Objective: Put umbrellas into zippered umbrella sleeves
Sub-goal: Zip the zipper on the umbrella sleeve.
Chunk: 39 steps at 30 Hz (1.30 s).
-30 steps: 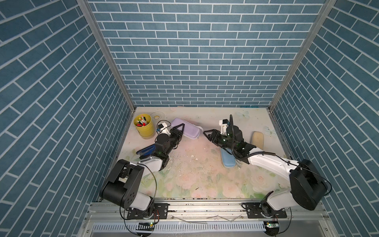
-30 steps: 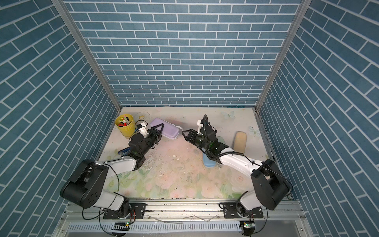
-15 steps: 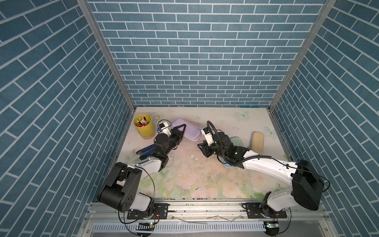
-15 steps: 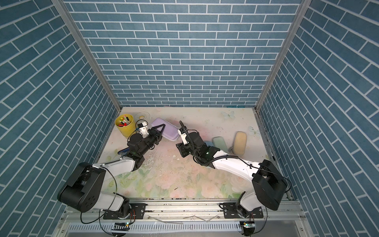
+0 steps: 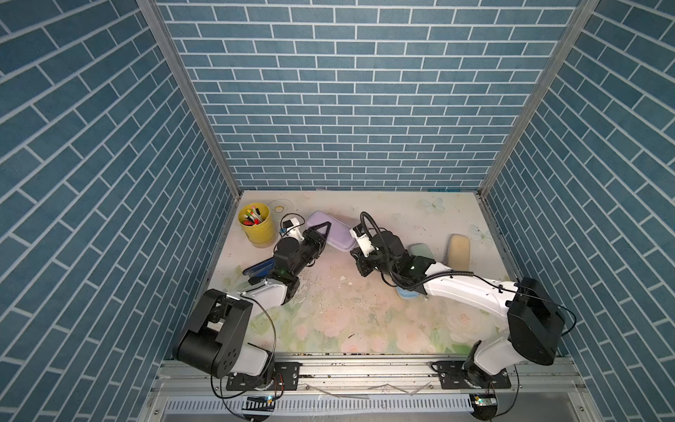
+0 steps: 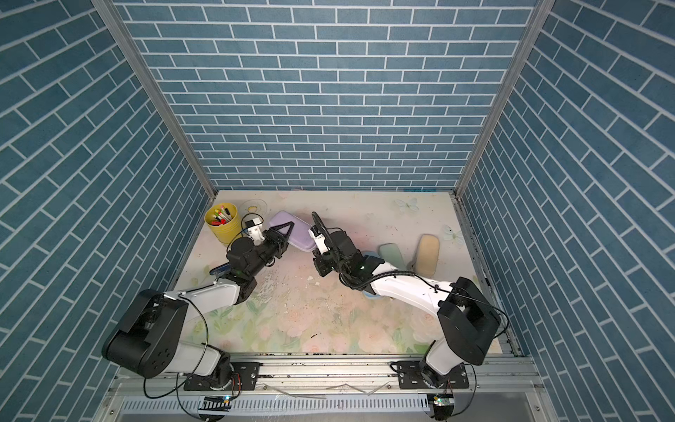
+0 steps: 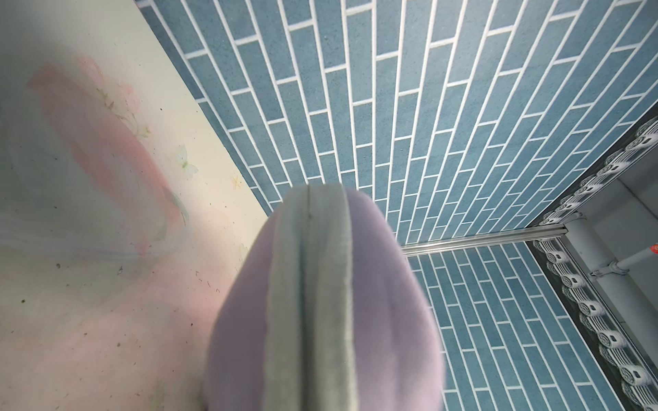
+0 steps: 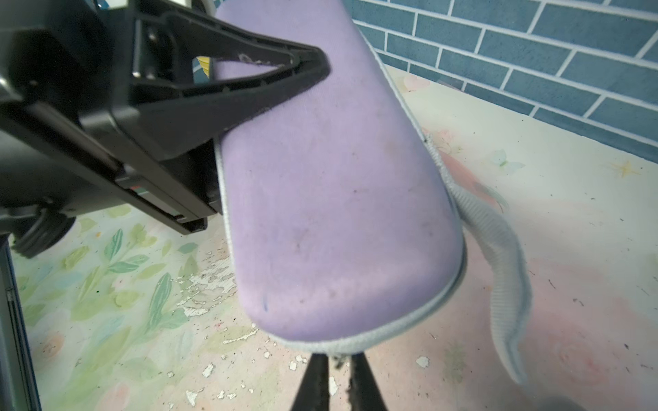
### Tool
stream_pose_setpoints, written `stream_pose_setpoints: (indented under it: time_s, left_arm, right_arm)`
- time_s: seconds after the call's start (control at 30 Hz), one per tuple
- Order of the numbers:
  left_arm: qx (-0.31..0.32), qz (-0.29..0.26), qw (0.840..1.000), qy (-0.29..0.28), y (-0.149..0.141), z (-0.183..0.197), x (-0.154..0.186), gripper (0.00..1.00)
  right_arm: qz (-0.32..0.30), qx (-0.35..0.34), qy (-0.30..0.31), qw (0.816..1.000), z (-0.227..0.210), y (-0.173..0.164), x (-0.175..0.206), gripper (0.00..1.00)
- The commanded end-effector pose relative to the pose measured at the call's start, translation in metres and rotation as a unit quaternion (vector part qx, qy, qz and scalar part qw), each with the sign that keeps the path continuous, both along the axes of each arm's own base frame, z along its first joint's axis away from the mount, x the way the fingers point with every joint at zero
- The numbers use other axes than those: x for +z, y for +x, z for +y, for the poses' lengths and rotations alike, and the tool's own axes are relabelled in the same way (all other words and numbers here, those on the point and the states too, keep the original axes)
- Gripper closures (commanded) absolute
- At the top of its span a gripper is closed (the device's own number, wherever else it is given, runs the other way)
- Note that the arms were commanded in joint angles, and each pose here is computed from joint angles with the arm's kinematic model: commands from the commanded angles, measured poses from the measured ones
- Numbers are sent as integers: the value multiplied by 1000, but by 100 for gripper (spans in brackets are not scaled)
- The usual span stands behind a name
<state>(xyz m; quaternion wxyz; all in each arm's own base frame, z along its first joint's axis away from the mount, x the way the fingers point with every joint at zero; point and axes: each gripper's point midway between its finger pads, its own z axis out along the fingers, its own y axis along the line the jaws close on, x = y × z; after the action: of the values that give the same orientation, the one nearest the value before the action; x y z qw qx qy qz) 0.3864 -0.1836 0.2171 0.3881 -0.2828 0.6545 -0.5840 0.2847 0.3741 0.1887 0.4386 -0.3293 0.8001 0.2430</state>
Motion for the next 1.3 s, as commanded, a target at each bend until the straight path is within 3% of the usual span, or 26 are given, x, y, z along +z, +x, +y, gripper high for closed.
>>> stream_pose_setpoints:
  time_s: [0.0, 0.03, 0.17, 0.37, 0.5, 0.8, 0.97, 1.07, 1.17, 1.27]
  left_arm:
    - [-26, -46, 998, -18, -5, -9, 32, 69]
    - [-28, -45, 998, -18, -5, -8, 32, 70]
    - [-53, -30, 998, -11, -6, -8, 29, 73]
    - [-147, -7, 989, 21, -17, -29, 28, 76]
    - [-212, 9, 976, 56, -28, -44, 20, 80]
    - [-323, 5, 943, 86, -46, -67, 13, 97]
    - [-369, -4, 920, 130, -59, -82, 6, 100]
    - [-382, -2, 913, 140, -61, -86, -1, 100]
    - [-372, 19, 912, 171, -53, -79, -24, 99]
    - [-377, 43, 906, 187, -52, -91, -53, 99]
  right_arm:
    - [-39, 3, 18, 999, 5, 8, 23, 96]
    - [-42, -2, 12, 999, 0, 10, 22, 100]
    - [-53, -25, -22, 998, -27, 23, 12, 100]
    - [-79, -56, -74, 993, -61, 49, 12, 100]
    - [-96, -68, -65, 991, -69, 61, 28, 100]
    - [-101, -26, -72, 992, -66, 49, 28, 100]
    - [-121, -21, -97, 988, -72, 48, 32, 100]
    - [-101, -21, -105, 989, -75, 47, 32, 100]
    - [-14, -48, -86, 995, -96, 40, 26, 74]
    - [15, -105, -53, 993, -133, 38, 30, 60]
